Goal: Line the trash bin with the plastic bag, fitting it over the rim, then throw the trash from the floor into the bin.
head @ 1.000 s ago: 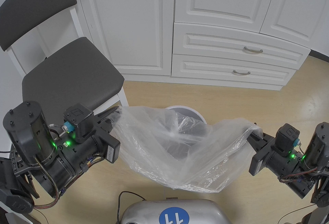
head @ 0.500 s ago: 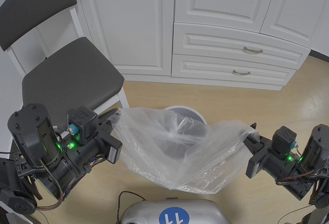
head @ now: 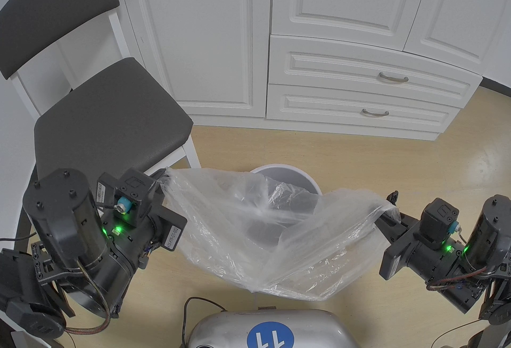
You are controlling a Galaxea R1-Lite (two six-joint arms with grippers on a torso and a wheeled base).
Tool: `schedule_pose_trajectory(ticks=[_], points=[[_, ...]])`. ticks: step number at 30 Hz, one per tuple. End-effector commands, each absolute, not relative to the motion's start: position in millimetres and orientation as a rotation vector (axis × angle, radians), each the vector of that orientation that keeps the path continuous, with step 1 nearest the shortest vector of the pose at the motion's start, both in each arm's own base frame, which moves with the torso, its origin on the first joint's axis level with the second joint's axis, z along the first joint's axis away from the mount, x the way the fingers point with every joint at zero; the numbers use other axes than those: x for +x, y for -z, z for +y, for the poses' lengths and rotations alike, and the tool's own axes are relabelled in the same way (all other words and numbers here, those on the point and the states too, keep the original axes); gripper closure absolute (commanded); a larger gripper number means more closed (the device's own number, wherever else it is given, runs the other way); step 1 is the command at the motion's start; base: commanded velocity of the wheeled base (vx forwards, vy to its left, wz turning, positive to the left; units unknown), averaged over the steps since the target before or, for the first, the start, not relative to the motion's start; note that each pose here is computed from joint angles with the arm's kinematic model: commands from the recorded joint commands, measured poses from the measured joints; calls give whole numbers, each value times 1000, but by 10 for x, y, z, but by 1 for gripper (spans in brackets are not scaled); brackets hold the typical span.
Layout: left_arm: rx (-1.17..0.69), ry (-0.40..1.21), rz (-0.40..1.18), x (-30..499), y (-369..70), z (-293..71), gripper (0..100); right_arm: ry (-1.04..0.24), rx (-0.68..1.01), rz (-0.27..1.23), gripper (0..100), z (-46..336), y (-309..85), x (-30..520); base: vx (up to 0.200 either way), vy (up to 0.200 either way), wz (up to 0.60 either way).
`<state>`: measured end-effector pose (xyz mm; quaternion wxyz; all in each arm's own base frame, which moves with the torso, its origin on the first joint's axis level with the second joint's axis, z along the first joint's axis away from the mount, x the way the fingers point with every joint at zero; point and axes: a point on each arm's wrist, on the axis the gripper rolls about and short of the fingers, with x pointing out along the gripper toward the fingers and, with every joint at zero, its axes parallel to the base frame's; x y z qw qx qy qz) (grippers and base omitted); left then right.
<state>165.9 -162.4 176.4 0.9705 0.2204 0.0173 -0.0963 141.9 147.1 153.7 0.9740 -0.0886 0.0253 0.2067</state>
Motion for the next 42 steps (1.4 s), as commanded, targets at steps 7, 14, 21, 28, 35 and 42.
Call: schedule_pose_trajectory(ticks=[7,14,21,28,35,42], points=[[460,232,32,1616,-1711,-1750,100,-455,-163,96,100,1557,-1437,1453,0,0,0],[442,401,-13,1497,-1635,-1899,100,-518,-158,116,100,1622,-1392,1405,0,0,0],[324,490,-21,1438,-1593,-2209,100,-577,-81,155,100,1862,-1248,1417,0,0,0],[192,497,-36,1528,-1636,-2422,100,-584,35,18,100,2076,-1140,1558,0,0,0],[105,448,-19,1793,-1599,-2559,100,-558,49,63,100,2150,-966,1735,0,0,0],[83,443,-27,1819,-1633,-2563,100,-558,153,50,100,2262,-1014,1821,0,0,0]])
